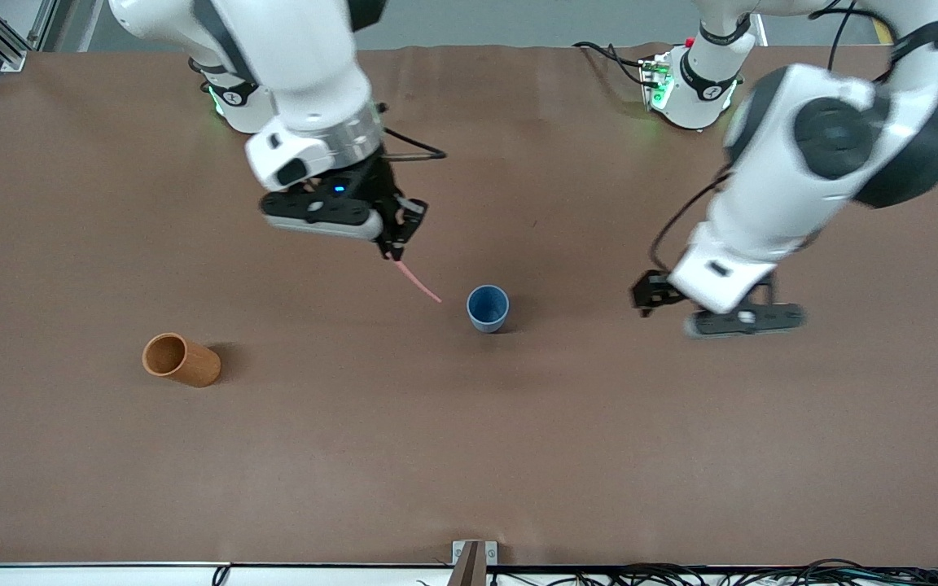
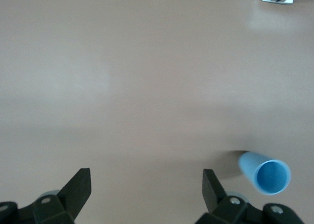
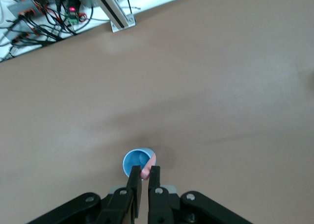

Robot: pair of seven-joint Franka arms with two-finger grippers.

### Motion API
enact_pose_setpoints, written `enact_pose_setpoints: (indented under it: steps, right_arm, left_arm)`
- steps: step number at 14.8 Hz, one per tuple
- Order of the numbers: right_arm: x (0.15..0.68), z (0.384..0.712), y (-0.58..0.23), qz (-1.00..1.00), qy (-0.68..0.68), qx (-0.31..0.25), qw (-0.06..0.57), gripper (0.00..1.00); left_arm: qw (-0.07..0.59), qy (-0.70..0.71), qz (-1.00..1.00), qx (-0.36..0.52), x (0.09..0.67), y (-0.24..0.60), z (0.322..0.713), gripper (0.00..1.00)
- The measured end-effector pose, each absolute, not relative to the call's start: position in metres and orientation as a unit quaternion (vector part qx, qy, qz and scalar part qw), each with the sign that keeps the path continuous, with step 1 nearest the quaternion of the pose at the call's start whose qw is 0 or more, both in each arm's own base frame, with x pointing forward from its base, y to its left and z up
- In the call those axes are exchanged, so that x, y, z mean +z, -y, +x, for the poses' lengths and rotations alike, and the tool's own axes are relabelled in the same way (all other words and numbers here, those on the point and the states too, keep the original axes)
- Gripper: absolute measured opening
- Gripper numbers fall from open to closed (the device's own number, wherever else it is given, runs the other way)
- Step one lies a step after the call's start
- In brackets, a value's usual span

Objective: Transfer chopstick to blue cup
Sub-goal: 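Carry the chopstick above the cup while the left gripper lets go and withdraws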

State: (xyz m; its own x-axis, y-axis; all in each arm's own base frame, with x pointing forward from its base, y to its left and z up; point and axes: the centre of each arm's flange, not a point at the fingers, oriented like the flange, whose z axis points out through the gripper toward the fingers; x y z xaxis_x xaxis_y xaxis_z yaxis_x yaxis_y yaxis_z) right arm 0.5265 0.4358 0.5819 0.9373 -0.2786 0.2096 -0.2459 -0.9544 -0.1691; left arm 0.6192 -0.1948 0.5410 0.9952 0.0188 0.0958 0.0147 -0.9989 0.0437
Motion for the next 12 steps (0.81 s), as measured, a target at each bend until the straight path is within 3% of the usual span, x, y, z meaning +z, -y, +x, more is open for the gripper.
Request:
enact_pose_setpoints:
  steps: [5,8,12]
  right_arm:
    - [0.542,0.504,-0.492,-0.98,-0.133,-0.14,0.052,0.1]
    - [0.529,0.502,-0.499,-0.981,-0.125,-0.142,0.04,0.1]
    - [0.505,0.496,-0.515,-0.983,-0.109,-0.143,0.024,0.1]
  left_arm:
    - [0.014,0.058,0.997,0.048,0.614,0.093,0.597,1.0]
    - [0.012,0.065,0.997,0.034,0.653,0.088,0.571,1.0]
    - [0.013,0.071,0.997,0.029,0.654,0.093,0.569,1.0]
